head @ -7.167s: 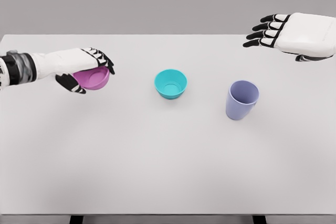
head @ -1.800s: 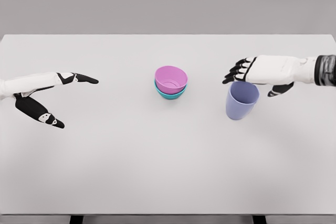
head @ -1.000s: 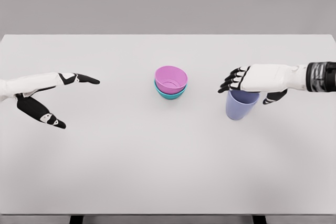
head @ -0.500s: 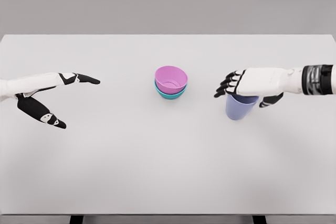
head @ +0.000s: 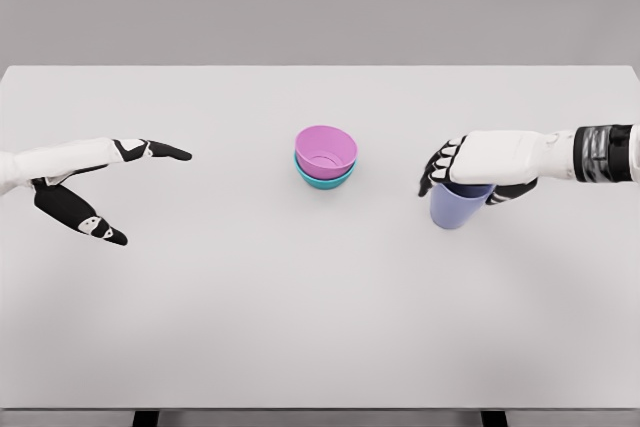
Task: Stacking bowl and cup with both arms
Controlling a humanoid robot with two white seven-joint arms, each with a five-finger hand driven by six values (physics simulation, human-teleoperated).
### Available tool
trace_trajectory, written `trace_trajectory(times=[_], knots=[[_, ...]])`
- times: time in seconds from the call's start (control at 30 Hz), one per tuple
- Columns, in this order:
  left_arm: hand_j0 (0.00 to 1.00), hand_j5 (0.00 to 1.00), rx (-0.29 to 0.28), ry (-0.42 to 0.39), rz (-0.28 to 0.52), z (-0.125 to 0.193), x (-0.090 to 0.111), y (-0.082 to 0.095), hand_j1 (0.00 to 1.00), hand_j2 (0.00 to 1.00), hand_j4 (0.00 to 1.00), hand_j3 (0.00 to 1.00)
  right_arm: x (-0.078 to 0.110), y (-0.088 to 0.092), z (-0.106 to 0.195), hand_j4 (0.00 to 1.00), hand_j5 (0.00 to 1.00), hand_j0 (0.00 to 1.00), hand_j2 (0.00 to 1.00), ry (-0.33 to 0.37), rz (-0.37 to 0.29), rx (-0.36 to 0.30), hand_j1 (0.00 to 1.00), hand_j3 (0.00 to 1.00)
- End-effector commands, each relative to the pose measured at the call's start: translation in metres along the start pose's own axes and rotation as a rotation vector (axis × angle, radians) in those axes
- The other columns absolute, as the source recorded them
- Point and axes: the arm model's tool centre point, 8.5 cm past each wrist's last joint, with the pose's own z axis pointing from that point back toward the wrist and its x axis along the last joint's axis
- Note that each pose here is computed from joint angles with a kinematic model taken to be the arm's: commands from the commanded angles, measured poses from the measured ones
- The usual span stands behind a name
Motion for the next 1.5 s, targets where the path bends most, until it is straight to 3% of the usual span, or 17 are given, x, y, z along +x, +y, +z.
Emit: trace_trajectory(times=[0.0, 0.37, 0.63, 1.13, 1.47], knots=[[1.00, 1.00, 0.006, -0.003, 0.006, 0.000, 0.000, 0.001, 1.00, 1.00, 1.00, 1.00, 0.000, -0.002, 0.000, 0.64, 0.64, 0.64, 0.64, -0.002, -0.006, -0.011, 0.64, 0.64], [1.00, 1.00, 0.006, -0.003, 0.006, 0.000, 0.000, 0.001, 1.00, 1.00, 1.00, 1.00, -0.003, -0.027, 0.000, 0.64, 0.64, 0.64, 0.64, 0.005, 0.025, -0.065, 0.64, 0.64], [1.00, 1.00, 0.006, -0.003, 0.006, 0.000, 0.000, 0.001, 1.00, 1.00, 1.00, 1.00, -0.001, -0.060, -0.002, 0.62, 0.62, 0.62, 0.62, -0.002, 0.058, -0.167, 0.62, 0.62], [1.00, 1.00, 0.006, -0.006, 0.005, -0.001, 0.000, 0.001, 1.00, 1.00, 1.00, 1.00, 0.010, -0.113, -0.022, 0.62, 0.62, 0.62, 0.62, -0.052, 0.110, -0.297, 0.62, 0.62], [1.00, 1.00, 0.004, -0.003, 0.014, 0.000, -0.001, -0.003, 1.00, 1.00, 1.00, 1.00, 0.010, -0.124, -0.046, 0.62, 0.62, 0.62, 0.62, -0.082, 0.087, -0.314, 0.62, 0.62]])
